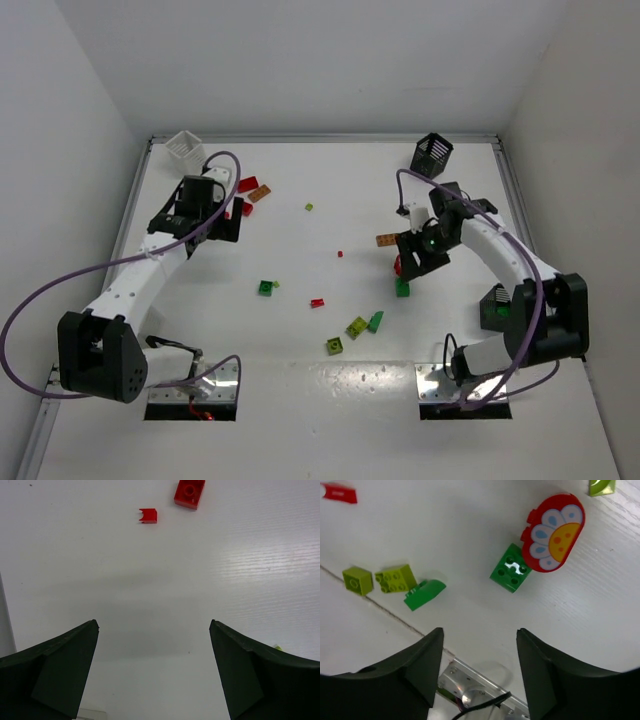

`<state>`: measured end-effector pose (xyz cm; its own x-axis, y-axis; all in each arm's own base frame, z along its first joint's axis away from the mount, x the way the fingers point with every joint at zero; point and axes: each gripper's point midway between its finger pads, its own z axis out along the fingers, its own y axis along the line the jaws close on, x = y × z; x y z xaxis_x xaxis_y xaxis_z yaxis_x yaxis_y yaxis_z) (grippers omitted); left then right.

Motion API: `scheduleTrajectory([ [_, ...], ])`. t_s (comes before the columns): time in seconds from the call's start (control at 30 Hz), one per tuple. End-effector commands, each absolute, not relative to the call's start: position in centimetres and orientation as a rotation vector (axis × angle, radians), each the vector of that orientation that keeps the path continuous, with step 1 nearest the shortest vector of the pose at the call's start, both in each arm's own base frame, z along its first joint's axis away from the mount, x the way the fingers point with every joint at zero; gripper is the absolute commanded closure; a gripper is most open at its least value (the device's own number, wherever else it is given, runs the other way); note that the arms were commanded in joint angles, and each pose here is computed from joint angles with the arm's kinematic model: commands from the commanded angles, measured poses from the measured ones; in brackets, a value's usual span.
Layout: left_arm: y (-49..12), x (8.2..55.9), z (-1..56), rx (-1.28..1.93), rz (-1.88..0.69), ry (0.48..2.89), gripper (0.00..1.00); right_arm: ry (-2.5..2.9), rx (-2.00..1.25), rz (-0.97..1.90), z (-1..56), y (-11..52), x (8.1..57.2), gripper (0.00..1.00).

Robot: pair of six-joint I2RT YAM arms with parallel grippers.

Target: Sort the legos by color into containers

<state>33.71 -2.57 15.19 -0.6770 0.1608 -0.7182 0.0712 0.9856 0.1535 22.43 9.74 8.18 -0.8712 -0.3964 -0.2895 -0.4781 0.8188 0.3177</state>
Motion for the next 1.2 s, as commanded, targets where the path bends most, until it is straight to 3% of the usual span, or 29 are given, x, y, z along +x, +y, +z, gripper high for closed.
scheduleTrajectory([
  [0.0,-1.9,35.1,17.7,0.091,0.169,2.239,0.0,2.835,-0.468,0.495,7.0,10.1,24.1,0.43],
  [0.1,-1.8,35.2,18.5,0.082,0.175,2.219,0.0,2.917,-0.38,0.377,5.5,9.0,24.1,0.5],
  [0.2,-1.3,35.1,19.2,0.064,0.205,2.204,0.0,2.97,-0.373,0.337,4.6,9.1,23.8,0.5],
  [0.47,-0.8,34.8,19.3,0.06,0.236,2.2,0.0,3.023,-0.33,0.327,2.8,10.5,24.5,0.27],
  [0.53,-0.7,34.7,18.9,0.048,0.243,2.21,0.0,3.019,-0.299,0.295,2.5,10.6,24.8,0.26],
  [1.17,-1.1,35.4,17.1,0.068,0.232,2.259,0.0,3.084,-0.26,0.139,-0.8,9.7,25.1,0.35],
])
